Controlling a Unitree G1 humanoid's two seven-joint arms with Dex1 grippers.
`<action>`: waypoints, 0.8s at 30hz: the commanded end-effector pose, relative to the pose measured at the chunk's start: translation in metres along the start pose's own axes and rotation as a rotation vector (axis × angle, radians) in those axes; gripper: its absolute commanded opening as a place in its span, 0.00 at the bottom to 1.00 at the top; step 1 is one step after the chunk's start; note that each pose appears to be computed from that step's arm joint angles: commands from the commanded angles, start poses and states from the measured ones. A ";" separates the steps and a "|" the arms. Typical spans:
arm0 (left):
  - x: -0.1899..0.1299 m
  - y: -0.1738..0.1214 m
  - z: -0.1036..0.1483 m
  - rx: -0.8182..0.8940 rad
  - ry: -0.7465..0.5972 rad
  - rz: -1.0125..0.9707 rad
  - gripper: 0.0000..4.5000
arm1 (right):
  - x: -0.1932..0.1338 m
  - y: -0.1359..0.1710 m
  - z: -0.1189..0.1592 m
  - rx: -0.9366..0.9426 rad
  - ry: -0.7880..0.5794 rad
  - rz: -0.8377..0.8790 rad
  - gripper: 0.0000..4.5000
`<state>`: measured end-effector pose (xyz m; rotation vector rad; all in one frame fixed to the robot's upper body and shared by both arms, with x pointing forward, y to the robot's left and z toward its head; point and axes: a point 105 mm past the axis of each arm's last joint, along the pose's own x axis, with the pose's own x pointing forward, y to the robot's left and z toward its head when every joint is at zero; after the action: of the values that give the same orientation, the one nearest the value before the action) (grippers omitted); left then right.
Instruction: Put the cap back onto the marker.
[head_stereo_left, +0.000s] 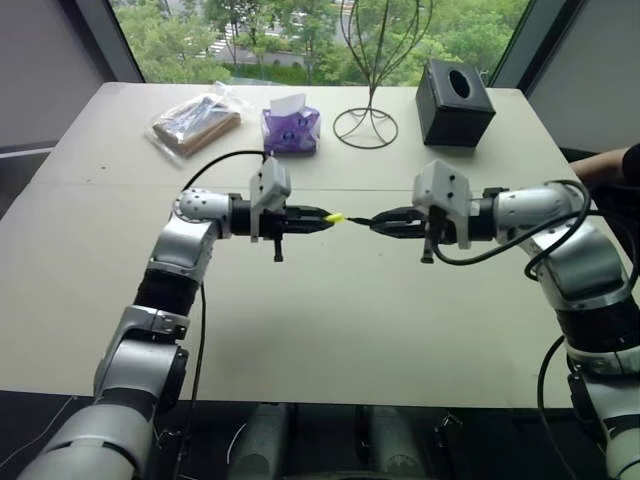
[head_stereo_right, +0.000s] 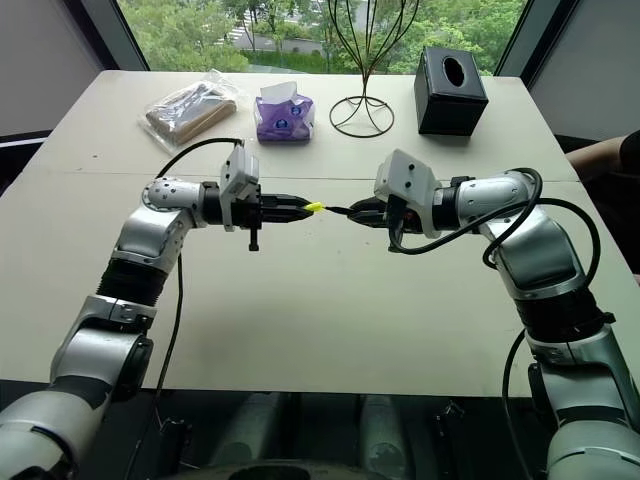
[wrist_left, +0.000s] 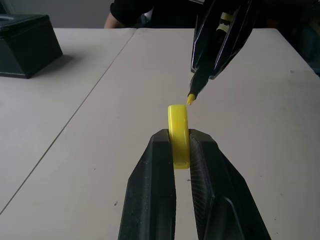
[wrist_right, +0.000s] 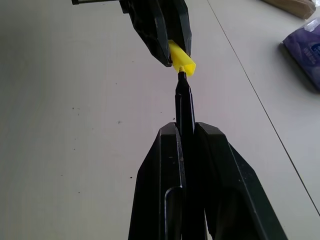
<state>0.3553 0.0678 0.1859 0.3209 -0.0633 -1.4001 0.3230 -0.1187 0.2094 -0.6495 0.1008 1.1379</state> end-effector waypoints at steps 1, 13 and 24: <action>0.002 -0.002 0.010 0.034 -0.027 -0.012 0.01 | -0.001 -0.001 0.014 -0.047 -0.042 -0.005 0.00; 0.001 -0.005 0.013 0.025 -0.031 -0.026 0.01 | 0.000 0.001 0.012 -0.040 -0.037 -0.001 0.00; -0.010 -0.003 0.015 0.016 -0.020 -0.013 0.01 | -0.003 -0.004 0.007 -0.042 -0.023 -0.020 0.00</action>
<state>0.3514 0.0735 0.1868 0.3243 -0.0343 -1.4086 0.3237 -0.1177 0.2082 -0.6550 0.0938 1.1406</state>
